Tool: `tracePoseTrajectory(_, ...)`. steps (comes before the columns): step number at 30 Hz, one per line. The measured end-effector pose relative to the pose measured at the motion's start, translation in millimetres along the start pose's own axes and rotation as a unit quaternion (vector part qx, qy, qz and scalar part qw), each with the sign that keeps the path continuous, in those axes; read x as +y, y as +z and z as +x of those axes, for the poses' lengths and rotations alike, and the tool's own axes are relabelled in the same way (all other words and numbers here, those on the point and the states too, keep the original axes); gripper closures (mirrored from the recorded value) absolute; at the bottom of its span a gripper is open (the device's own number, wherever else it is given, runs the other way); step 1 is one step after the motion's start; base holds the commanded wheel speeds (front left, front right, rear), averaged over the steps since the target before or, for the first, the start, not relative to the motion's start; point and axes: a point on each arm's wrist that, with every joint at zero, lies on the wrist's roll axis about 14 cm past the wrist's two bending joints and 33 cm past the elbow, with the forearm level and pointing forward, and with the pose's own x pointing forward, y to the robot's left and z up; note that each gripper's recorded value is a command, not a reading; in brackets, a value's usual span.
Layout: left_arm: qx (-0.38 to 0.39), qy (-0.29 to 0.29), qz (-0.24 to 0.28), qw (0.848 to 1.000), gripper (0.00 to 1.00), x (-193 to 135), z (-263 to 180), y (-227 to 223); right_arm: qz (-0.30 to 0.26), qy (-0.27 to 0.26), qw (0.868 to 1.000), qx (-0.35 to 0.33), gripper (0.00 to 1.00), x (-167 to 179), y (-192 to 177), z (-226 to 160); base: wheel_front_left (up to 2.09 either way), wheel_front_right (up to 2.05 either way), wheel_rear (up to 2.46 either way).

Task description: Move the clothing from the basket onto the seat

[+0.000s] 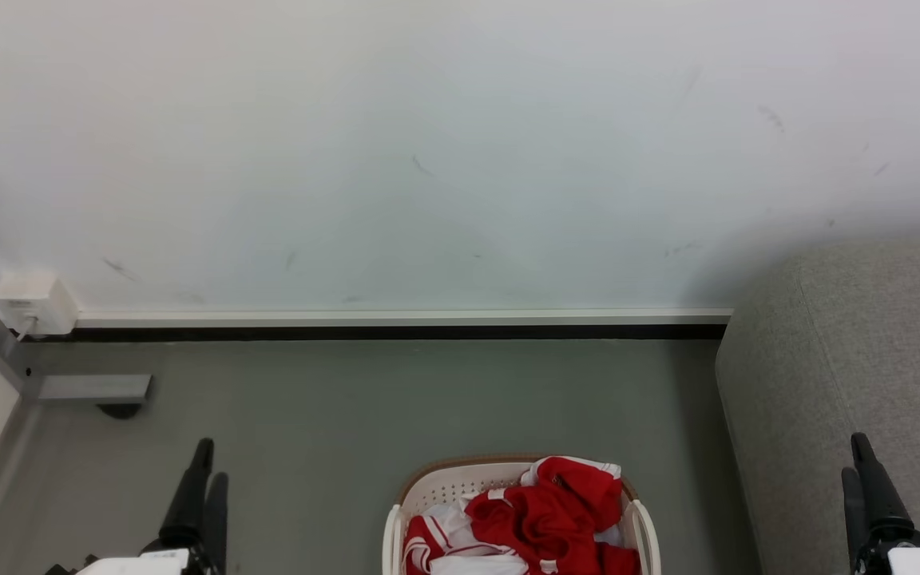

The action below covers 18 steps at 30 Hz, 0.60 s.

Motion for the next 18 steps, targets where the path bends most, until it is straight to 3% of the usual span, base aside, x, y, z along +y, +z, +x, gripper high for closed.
tracePoseTrajectory(9, -0.004, 0.002, 0.057, 0.998, 0.00, 0.5, -0.1, -1.7, -0.101, 0.005, 0.995, -0.004, 0.00, 3.9, -0.3, -1.5, 0.00, 0.00, 0.00)
tracePoseTrajectory(18, -0.011, 0.002, 0.137, 0.991, 0.00, -2.7, 0.4, -1.7, -0.217, 0.021, 0.976, -0.002, 0.00, 13.7, -5.2, -1.8, 0.00, 0.00, 0.00)
